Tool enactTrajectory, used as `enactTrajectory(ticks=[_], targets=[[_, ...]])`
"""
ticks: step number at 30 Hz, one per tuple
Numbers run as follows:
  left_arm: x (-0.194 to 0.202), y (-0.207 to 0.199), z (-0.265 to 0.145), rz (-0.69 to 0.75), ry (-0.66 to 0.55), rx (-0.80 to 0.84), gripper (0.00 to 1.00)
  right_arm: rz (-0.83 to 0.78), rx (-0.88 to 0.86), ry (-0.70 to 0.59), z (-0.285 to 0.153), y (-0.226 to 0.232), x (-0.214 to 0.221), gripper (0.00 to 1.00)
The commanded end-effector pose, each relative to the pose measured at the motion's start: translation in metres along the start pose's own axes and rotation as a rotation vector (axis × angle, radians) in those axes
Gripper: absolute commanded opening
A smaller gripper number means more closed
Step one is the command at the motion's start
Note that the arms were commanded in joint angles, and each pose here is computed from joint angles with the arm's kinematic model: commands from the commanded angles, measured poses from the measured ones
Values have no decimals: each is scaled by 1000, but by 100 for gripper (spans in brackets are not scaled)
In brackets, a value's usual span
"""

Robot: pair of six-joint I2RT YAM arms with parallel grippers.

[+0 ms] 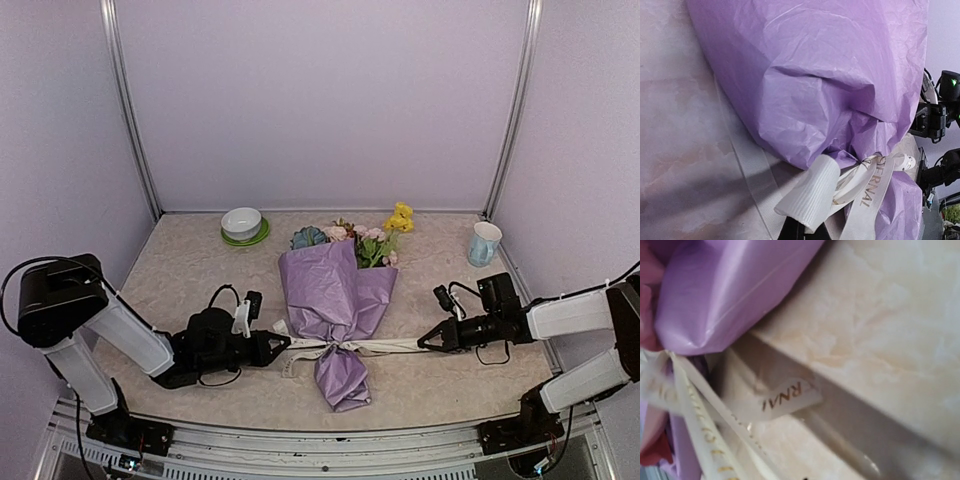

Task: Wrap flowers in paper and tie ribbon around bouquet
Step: Tie the half-tied ribbon around the folded bouquet, then reset both arms

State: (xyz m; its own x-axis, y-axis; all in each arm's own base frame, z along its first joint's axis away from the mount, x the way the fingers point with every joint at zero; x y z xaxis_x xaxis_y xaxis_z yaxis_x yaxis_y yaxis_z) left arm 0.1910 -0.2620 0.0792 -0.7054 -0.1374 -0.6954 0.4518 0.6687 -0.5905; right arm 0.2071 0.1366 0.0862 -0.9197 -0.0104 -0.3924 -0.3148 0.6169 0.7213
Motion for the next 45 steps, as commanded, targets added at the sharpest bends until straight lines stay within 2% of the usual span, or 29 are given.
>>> enactTrajectory(ticks=[1, 21, 25, 27, 29, 30, 31, 33, 34, 39, 41, 43, 45], targets=[[16, 72, -24, -25, 21, -366, 0, 110, 237, -47, -12, -38, 8, 0], [20, 71, -28, -7, 26, -361, 0, 96, 226, -43, -11, -37, 9, 0], [16, 49, -23, 53, 19, -255, 0, 97, 227, -37, -10, -38, 8, 0], [10, 31, -19, 114, 0, -214, 17, 97, 231, -26, -9, -38, 7, 0], [3, 17, -17, 160, -28, -205, 34, 82, 227, -32, -10, -35, 1, 13], [-2, 13, -18, 168, -45, -202, 42, 73, 222, -41, -12, -32, -2, 27], [-6, 11, -20, 169, -60, -204, 51, 58, 214, -46, -14, -28, -5, 44], [-13, 10, -26, 164, -98, -215, 59, 37, 207, -59, -19, -19, -14, 90], [-16, 10, -31, 165, -113, -223, 63, 30, 211, -66, -23, -15, -18, 99], [-34, 10, -57, 155, -229, -297, 71, -34, 319, -198, -55, 9, -49, 100], [-44, 14, -68, 154, -283, -378, 77, -86, 417, -313, -78, 20, -67, 100], [-55, 23, -78, 141, -338, -501, 87, -127, 506, -448, -101, 30, -82, 100], [-66, 35, -83, 124, -353, -597, 93, -191, 530, -574, -117, 40, -93, 100]])
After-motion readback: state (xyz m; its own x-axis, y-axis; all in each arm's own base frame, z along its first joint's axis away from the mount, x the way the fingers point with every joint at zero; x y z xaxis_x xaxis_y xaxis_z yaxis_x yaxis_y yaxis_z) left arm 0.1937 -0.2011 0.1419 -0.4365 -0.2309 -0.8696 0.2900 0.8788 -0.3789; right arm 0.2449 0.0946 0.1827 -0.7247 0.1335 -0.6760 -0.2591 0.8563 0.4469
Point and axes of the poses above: each gripper's point midway between its finger pads, its own z axis out along the fingers, its own y axis along the line the jaws close on, x = y × z, the point moved 7 cm from there along -z, back along the fingers, and after that the axes turned 3 degrees about z, right-handed, at the moved point
